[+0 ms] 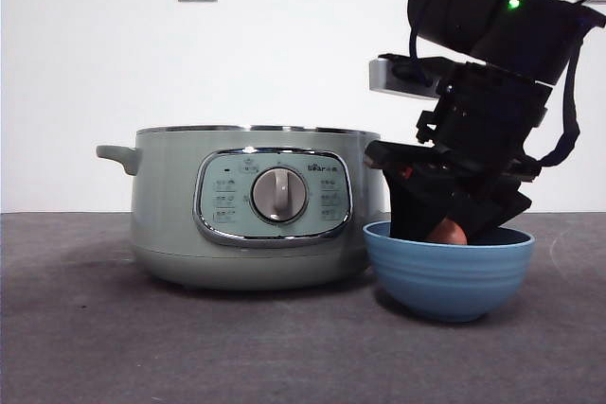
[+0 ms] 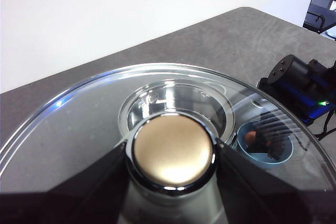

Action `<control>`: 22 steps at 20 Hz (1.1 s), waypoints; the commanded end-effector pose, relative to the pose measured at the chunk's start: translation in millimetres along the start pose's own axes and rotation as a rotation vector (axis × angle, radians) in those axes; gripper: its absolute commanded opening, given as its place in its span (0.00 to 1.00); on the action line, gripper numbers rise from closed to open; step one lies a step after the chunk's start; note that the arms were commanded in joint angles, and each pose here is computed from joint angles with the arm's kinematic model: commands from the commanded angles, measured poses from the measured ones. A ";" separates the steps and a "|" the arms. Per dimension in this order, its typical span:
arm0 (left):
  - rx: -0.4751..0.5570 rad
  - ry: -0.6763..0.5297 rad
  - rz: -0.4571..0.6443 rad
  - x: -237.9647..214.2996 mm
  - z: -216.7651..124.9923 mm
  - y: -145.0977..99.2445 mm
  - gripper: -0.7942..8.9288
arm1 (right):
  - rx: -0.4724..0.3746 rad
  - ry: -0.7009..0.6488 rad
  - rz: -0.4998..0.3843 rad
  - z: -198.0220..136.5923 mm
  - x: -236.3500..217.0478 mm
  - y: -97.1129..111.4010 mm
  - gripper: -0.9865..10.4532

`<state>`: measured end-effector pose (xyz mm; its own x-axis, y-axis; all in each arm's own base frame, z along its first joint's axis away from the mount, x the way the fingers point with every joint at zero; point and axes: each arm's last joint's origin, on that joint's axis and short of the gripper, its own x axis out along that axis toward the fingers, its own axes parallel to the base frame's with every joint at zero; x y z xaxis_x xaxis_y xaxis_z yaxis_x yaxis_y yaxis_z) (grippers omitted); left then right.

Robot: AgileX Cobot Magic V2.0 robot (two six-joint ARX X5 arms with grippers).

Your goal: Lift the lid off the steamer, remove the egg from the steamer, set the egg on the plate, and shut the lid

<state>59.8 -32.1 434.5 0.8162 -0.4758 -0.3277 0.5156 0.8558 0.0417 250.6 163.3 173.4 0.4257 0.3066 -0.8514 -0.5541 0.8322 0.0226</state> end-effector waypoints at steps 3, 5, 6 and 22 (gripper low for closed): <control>0.013 -0.074 0.001 -8.1 6.8 -0.2 0.07 | 0.005 0.026 0.001 -3.7 10.0 0.0 0.08; 0.013 -0.072 0.001 -8.1 6.6 -0.2 0.07 | 0.004 0.042 0.001 -5.3 14.4 -0.1 0.08; 0.013 -0.069 0.001 -8.1 6.3 -0.2 0.07 | 0.000 0.041 0.001 -5.2 14.6 0.0 0.08; 0.011 -0.038 -0.002 -7.9 3.2 -0.4 0.07 | 0.002 0.080 0.038 -9.0 14.6 1.8 0.45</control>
<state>58.6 -31.5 430.7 0.8033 -0.4693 -0.3666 0.5171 0.8550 0.0386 252.2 165.3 165.6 0.3829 0.3077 -0.8711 -0.5641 0.8246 0.0433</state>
